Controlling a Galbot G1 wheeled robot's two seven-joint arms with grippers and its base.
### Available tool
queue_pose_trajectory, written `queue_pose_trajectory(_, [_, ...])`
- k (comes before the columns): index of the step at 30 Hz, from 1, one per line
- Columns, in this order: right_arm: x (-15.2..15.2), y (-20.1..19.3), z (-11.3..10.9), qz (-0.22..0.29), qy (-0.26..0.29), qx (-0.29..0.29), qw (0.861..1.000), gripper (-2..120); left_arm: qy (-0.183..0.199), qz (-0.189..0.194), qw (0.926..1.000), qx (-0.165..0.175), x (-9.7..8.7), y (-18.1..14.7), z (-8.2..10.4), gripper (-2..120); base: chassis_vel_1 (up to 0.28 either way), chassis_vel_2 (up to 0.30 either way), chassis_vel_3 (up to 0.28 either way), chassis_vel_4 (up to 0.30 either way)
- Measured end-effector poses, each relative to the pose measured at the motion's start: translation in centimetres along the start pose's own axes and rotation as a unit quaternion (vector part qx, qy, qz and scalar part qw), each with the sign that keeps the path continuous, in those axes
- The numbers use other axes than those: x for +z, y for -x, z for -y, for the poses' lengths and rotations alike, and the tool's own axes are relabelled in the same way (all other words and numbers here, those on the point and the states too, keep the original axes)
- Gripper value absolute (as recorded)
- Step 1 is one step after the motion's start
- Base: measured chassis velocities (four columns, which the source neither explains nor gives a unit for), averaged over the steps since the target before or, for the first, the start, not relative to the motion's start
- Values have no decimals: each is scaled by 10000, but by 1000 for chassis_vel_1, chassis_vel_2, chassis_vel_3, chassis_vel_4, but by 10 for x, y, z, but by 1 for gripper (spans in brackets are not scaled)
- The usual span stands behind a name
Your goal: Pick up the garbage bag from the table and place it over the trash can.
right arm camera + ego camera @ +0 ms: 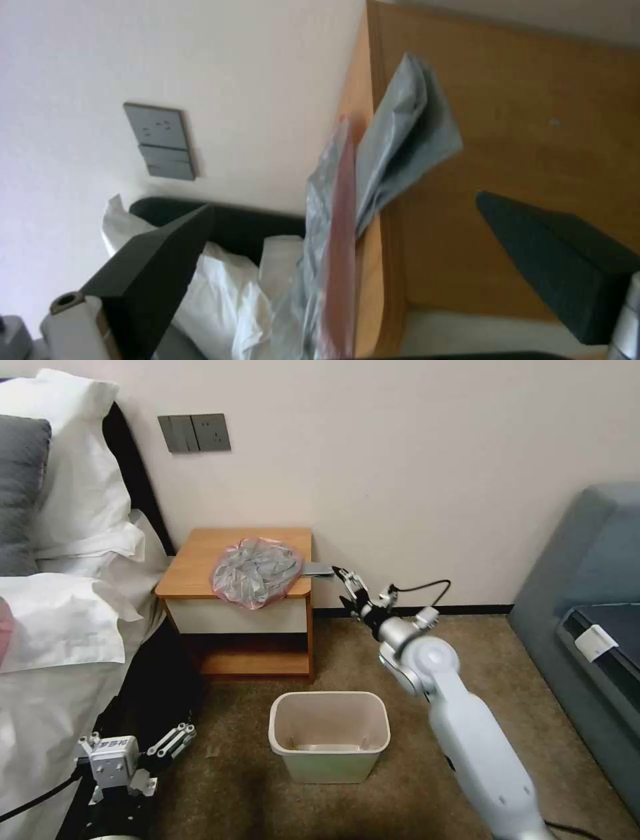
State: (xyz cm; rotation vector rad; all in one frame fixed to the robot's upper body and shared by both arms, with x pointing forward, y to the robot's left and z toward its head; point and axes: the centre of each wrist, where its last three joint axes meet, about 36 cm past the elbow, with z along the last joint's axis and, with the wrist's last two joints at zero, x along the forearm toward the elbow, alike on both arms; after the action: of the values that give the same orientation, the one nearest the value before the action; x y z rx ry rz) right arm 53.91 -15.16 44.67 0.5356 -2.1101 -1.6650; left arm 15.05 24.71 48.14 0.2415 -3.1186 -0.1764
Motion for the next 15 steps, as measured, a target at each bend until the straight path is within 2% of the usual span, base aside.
queue_pose_trajectory(2, [-2,35,8,9,64,45,10000,100,46,43,10000,39,0,2,1,100,0,0,0,0])
queue_pose_trajectory(8, [6,58,15,52,6,129,9999,100,62,70,9999,58,0,2,1,100,0,0,0,0])
queue_pose_trajectory(13, [12,65,14,114,19,88,9999,88,66,70,9999,50,0,2,1,100,0,0,0,0])
queue_pose_trajectory(14, [13,64,15,128,-5,63,9999,80,66,67,9999,50,0,2,1,100,0,0,0,0])
queue_pose_trajectory(15, [13,64,15,128,-5,63,9999,80,66,67,9999,50,0,2,1,100,0,0,0,0])
